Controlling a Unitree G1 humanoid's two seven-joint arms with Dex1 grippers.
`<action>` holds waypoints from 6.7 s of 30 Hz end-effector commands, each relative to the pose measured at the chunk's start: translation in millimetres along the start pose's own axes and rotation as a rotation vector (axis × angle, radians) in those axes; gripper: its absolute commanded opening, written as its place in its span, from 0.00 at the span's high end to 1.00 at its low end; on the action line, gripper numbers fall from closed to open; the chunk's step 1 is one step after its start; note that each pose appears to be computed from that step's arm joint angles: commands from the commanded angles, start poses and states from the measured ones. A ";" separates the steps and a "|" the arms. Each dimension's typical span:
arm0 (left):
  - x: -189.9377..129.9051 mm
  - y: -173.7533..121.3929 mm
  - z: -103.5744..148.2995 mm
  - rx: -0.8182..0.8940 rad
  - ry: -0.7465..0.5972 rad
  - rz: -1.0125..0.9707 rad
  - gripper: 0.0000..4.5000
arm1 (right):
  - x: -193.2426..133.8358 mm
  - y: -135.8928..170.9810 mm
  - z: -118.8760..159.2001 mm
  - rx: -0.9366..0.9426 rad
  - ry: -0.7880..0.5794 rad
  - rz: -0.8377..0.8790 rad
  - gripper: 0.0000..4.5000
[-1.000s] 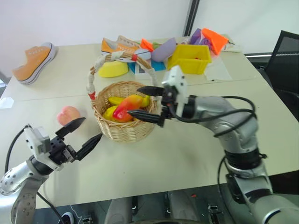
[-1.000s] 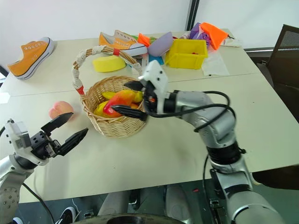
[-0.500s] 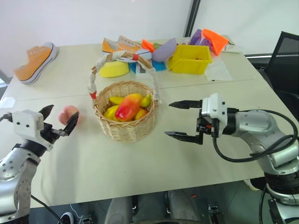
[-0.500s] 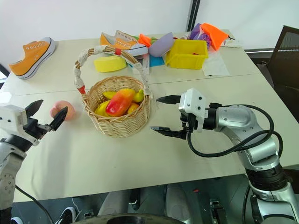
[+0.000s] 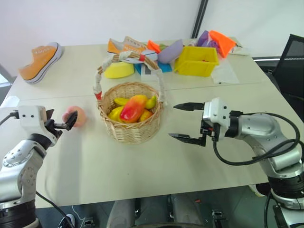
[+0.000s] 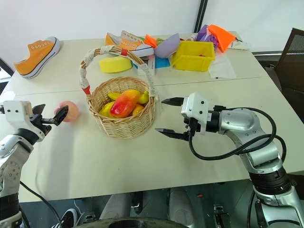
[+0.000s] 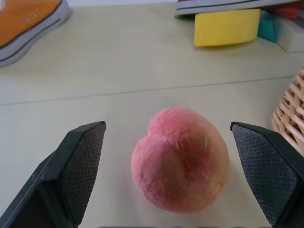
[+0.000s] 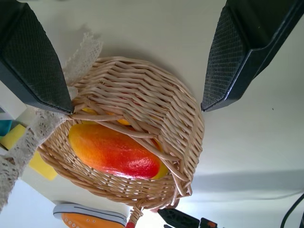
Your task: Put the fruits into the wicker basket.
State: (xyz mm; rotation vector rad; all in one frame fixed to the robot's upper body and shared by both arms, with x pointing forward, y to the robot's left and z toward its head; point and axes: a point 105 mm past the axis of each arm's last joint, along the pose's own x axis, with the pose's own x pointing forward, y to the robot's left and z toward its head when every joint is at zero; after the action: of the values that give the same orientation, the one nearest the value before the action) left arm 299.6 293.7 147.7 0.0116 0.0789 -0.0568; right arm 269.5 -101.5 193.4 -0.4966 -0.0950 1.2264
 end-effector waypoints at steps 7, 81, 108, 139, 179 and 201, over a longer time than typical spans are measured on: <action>16.5 -7.9 -0.1 0.003 0.023 -0.067 0.00 | 4.6 0.0 11.2 -0.046 -0.035 -0.008 0.01; -68.1 -120.9 95.3 0.061 -0.374 -0.713 0.03 | 5.2 -48.4 21.8 0.115 -0.156 -0.258 0.00; -113.0 -51.8 62.9 0.092 -0.269 -0.568 0.00 | 54.6 -64.5 17.5 0.294 -0.219 -0.494 0.40; -61.7 -112.3 60.1 -0.051 -0.327 -0.783 0.00 | -92.4 -102.8 13.6 0.114 -0.199 -0.698 1.00; -16.6 -158.5 32.7 -0.037 -0.292 -0.979 0.00 | -206.9 -11.3 -35.2 0.165 -0.096 -1.216 0.01; -36.2 -53.8 15.5 0.153 -0.202 -0.390 0.00 | 12.7 -3.6 -15.3 0.197 -0.168 -0.142 0.01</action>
State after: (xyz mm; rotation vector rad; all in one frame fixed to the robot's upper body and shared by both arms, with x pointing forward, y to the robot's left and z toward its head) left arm 265.6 236.5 149.1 0.0981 -0.0671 -0.4954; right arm 282.5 -97.6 171.7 -0.1854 -0.1026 1.0980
